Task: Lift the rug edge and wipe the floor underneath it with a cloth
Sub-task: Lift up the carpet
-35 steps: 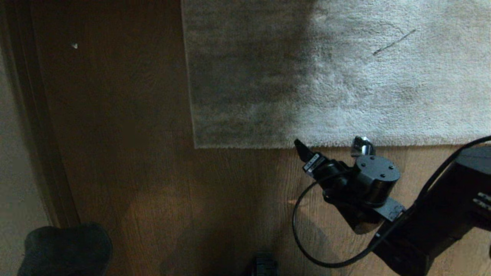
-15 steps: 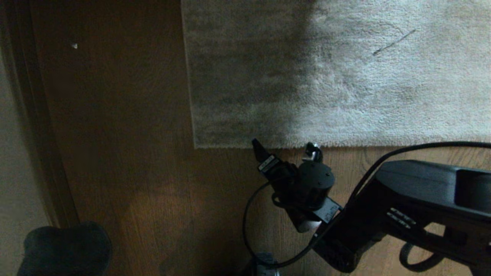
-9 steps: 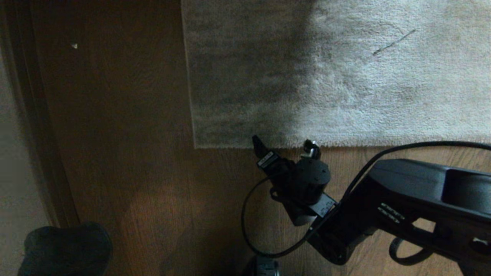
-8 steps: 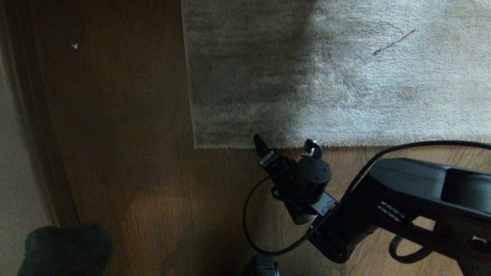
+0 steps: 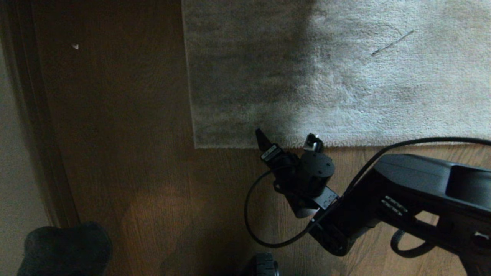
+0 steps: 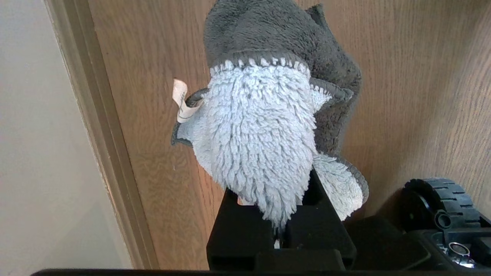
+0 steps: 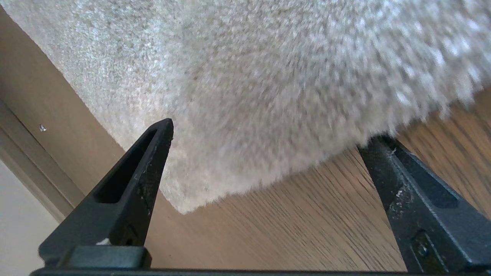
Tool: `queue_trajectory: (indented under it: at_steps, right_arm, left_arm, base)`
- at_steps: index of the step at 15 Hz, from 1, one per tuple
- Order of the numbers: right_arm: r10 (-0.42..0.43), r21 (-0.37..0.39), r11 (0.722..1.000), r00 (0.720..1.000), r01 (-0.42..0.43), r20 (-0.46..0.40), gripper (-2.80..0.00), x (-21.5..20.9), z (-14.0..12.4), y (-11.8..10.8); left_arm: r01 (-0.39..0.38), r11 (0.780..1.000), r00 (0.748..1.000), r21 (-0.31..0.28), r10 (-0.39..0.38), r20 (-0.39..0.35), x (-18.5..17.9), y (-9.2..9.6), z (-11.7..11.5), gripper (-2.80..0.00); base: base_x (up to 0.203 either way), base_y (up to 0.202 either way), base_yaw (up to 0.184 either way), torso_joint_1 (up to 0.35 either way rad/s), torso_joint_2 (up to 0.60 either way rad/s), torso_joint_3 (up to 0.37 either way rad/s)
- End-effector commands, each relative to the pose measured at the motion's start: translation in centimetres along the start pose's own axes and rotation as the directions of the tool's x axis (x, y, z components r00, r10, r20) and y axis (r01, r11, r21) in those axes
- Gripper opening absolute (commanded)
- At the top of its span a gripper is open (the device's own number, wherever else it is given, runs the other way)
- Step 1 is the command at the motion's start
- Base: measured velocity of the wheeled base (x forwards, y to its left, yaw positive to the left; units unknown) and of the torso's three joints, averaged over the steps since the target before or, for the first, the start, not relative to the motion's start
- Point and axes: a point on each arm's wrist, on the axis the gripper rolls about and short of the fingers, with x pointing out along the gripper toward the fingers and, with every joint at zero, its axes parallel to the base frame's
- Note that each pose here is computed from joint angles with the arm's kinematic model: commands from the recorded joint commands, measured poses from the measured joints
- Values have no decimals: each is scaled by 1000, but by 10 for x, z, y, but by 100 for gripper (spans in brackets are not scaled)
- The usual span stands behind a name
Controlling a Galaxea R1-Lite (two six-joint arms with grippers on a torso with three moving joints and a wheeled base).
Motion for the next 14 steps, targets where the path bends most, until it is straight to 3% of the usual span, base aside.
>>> queue_trajectory:
  at_steps: [1,10,14]
  right_arm:
    - [44,25,999,997,-46,61,0,5,9,7]
    - [114,10,993,986,-116,122,0,9,32,34]
    - [156,-22,988,983,-155,92,0,-1,38,46]
  left_arm:
    - [0,1000,1000,0,0,1,0,0,0,-280]
    - [0,1000,1000,0,0,1,0,0,0,-280]
    - [0,1000,1000,0,0,1,0,0,0,-280]
  base:
    - [0,0,0,0,0,0]
    - [0,0,0,0,0,0]
    - [0,0,0,0,0,0]
